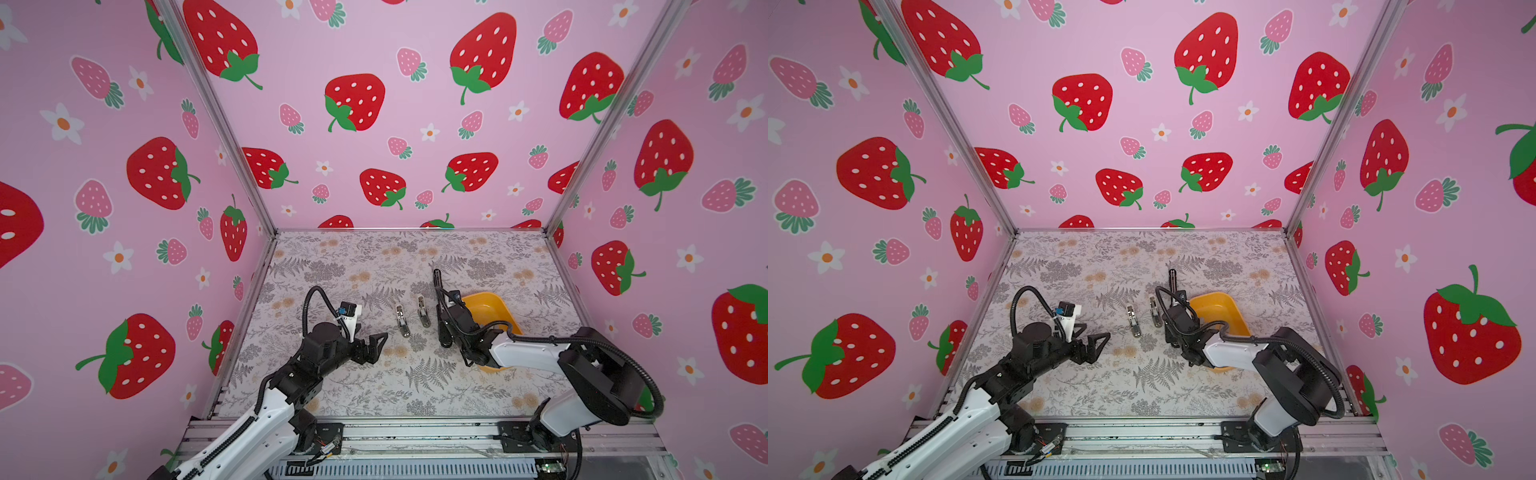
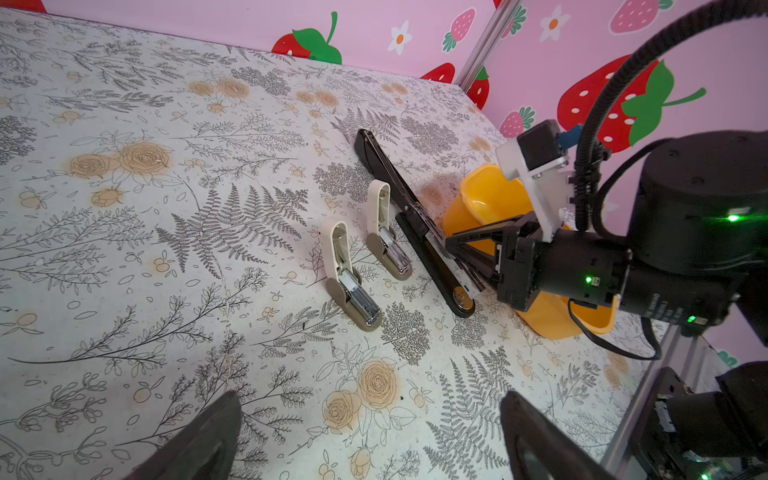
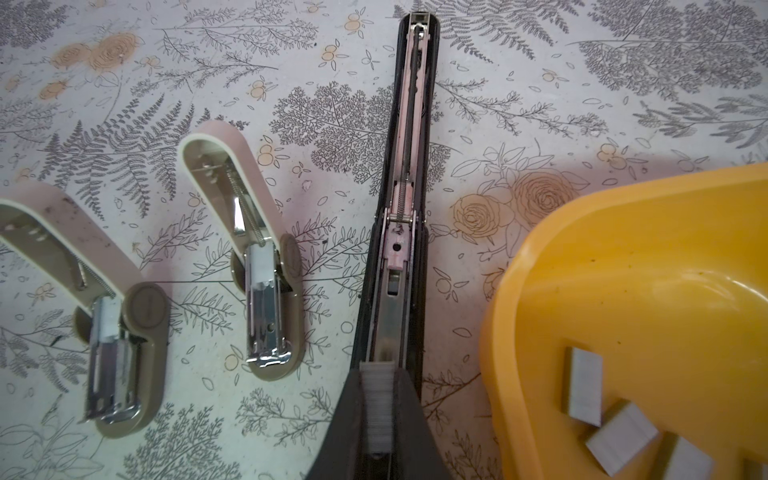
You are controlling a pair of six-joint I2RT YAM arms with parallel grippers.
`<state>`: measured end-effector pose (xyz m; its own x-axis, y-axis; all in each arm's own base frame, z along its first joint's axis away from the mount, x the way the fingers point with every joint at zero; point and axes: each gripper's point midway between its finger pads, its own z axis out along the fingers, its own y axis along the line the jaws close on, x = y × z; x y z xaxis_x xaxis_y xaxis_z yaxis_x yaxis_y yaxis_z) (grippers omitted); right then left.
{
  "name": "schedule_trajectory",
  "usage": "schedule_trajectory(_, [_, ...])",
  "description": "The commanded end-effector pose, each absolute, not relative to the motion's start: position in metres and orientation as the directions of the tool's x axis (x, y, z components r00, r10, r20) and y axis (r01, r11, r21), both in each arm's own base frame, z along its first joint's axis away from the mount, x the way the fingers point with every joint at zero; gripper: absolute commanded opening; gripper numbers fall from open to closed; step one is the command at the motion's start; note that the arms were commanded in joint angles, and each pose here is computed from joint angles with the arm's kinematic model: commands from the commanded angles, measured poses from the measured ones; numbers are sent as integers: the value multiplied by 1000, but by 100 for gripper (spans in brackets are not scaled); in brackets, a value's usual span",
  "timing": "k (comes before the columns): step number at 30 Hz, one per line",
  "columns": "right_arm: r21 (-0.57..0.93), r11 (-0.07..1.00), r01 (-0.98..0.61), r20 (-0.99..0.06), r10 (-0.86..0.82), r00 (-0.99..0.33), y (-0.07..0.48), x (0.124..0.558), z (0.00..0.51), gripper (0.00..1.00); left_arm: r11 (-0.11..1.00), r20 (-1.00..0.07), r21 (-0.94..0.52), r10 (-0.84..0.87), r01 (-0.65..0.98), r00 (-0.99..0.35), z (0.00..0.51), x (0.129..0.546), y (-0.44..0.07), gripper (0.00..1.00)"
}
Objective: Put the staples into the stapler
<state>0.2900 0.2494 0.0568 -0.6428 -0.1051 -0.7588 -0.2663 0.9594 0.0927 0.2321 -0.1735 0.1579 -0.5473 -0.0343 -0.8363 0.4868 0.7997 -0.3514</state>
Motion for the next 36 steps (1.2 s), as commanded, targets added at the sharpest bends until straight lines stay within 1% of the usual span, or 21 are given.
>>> schedule_trajectory(1, [67,967,-245,-728,-121,-675,237,283,39,1,797,-861,-336,-44,501,-507,180,237,-176,98])
schedule_trajectory(14, [60,968,-242,-716,-127,-686,235,281,33,0,796,-860,-335,-40,504,-509,180,237,-177,98])
schedule_trajectory(16, [59,969,-241,-715,-127,-687,235,281,33,0,812,-862,-325,-43,486,-504,179,240,-173,98])
schedule_trajectory(19, [53,970,-239,-713,-131,-689,234,281,31,8,812,-862,-324,-43,485,-505,179,240,-173,98])
schedule_trajectory(20, [52,970,-238,-714,-130,-688,235,282,31,9,812,-861,-325,-42,485,-507,178,240,-174,98])
schedule_trajectory(23, [48,972,-231,-715,-129,-688,233,282,32,9,811,-862,-325,-43,486,-506,179,240,-174,98])
schedule_trajectory(29, [28,977,-212,-720,-127,-683,228,283,35,5,812,-862,-322,-39,487,-505,179,240,-174,98])
schedule_trajectory(36, [18,978,-206,-718,-130,-684,226,282,35,5,811,-861,-321,-35,489,-507,179,240,-175,98])
